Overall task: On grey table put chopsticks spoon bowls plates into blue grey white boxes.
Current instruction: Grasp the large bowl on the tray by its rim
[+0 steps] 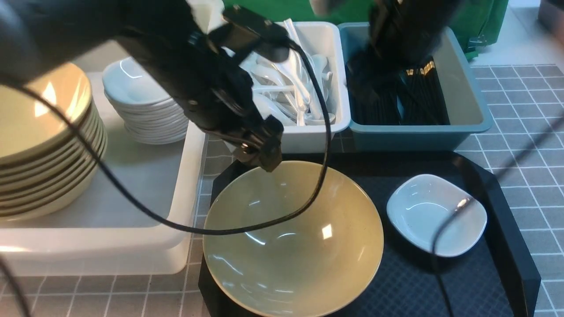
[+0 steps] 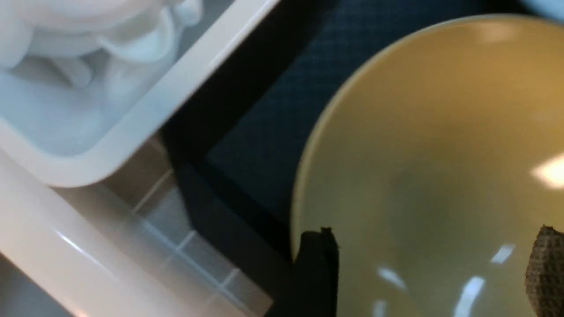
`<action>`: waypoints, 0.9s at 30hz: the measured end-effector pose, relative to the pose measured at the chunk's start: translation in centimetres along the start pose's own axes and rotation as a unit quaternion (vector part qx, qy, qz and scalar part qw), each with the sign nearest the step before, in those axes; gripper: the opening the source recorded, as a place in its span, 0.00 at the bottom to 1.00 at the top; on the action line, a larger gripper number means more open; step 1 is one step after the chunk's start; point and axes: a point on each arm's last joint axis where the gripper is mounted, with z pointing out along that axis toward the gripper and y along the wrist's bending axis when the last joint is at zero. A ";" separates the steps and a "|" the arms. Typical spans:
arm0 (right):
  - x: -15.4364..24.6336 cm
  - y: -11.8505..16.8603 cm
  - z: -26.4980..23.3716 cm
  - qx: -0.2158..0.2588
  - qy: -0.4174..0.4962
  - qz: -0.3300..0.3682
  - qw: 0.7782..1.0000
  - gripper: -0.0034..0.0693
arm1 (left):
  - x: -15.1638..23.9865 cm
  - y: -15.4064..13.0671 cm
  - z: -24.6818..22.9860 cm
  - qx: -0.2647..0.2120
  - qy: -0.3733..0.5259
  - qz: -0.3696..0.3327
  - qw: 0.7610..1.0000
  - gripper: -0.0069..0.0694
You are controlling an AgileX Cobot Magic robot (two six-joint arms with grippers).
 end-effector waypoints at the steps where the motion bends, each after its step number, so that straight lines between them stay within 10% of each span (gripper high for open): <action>1: 1.1 0.3 0.0 -0.007 0.012 0.000 1.000 0.66 | -0.2 0.2 0.6 -0.010 0.009 0.002 1.000 0.80; 14: 14.4 2.0 -2.4 -0.013 0.078 0.001 0.997 0.57 | -1.0 1.4 9.5 -0.001 0.062 -0.003 0.998 0.75; 22: 14.8 2.0 -3.4 -0.008 0.044 -0.008 0.999 0.51 | -1.3 -0.9 9.7 0.019 0.077 0.021 0.997 0.21; 27: 14.7 2.1 -3.4 -0.014 0.039 -0.022 0.999 0.29 | -2.3 -1.3 6.3 0.017 0.056 0.027 0.998 0.11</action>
